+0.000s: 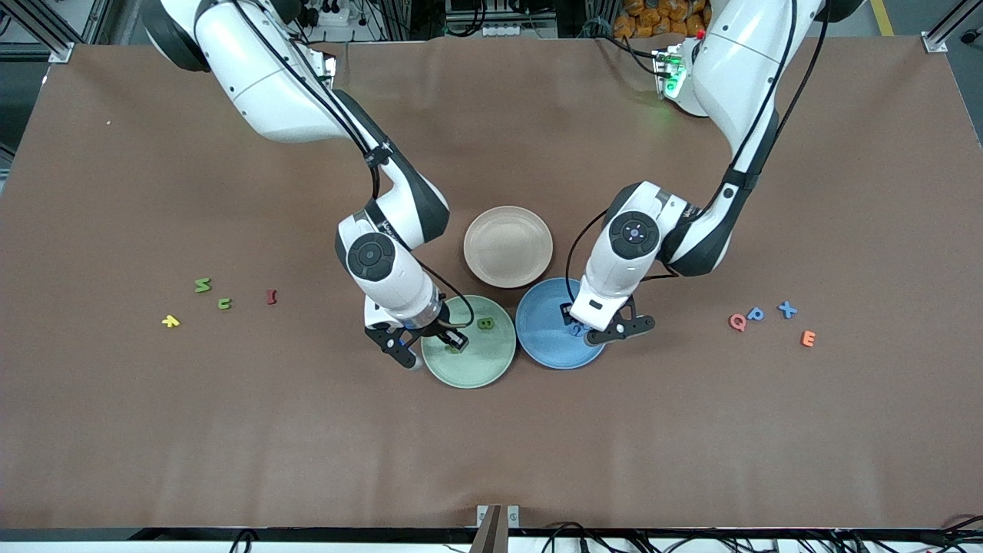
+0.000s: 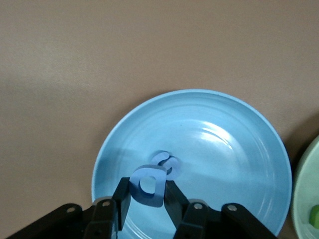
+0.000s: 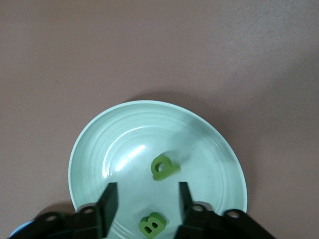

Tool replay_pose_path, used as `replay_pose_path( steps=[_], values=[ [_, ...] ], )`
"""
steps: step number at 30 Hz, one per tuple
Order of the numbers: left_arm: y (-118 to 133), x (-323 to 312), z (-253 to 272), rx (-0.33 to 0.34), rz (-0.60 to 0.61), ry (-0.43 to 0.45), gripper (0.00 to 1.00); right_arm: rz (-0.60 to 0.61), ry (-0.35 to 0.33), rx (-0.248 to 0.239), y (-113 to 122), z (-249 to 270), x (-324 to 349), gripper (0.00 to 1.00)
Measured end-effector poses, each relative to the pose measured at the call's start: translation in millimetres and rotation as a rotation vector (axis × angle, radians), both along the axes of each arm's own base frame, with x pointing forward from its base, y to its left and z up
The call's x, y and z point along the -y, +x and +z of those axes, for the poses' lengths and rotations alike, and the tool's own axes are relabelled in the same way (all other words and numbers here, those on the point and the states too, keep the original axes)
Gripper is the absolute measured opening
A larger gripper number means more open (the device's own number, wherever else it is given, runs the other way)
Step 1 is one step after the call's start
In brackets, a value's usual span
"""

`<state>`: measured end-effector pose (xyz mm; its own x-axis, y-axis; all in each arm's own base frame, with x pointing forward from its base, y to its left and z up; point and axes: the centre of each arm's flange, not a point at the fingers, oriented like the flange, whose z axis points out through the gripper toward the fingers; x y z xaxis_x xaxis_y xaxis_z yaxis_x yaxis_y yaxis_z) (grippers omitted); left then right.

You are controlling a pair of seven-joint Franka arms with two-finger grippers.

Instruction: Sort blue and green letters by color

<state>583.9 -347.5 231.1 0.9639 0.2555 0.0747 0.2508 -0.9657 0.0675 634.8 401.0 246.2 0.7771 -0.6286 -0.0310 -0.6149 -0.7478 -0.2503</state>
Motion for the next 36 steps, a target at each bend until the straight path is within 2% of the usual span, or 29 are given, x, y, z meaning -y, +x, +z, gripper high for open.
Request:
replay_pose_path(
  steps=[2, 9, 12, 17, 22, 28, 32, 36],
  values=[
    [-0.6, 2.9, -1.7, -0.003, 0.009, -0.003, 0.35, 0.001, 0.002, 0.003, 0.5, 1.8, -0.9, 0.68],
    [-1.5, 5.5, -4.0, -0.003, 0.028, 0.000, 0.63, 0.002, 0.006, 0.031, 9.0, 26.8, 6.3, 0.99],
    [-0.7, 5.4, -3.2, -0.001, 0.032, -0.002, 0.77, 0.037, -0.018, 0.021, 12.7, 46.5, 22.7, 1.00],
    [1.5, 3.6, -1.2, 0.002, 0.032, 0.003, 1.00, 0.174, -0.098, -0.057, 12.0, 85.3, 81.3, 1.00],
    [9.3, -16.8, 2.3, -0.002, 0.010, 0.073, 1.00, 0.324, -0.141, -0.122, -1.2, 105.3, 152.9, 1.00],
    [27.4, -67.2, 15.1, -0.035, -0.068, 0.157, 1.00, 0.499, -0.161, -0.160, -30.0, 100.4, 234.0, 1.00],
    [40.1, -107.4, 24.8, -0.064, -0.129, 0.181, 1.00, 0.578, -0.163, -0.160, -46.6, 91.7, 271.5, 1.00],
    [50.6, -149.8, 27.2, -0.088, -0.180, 0.189, 1.00, 0.636, -0.170, -0.125, -59.8, 80.9, 299.2, 1.00]
  ],
)
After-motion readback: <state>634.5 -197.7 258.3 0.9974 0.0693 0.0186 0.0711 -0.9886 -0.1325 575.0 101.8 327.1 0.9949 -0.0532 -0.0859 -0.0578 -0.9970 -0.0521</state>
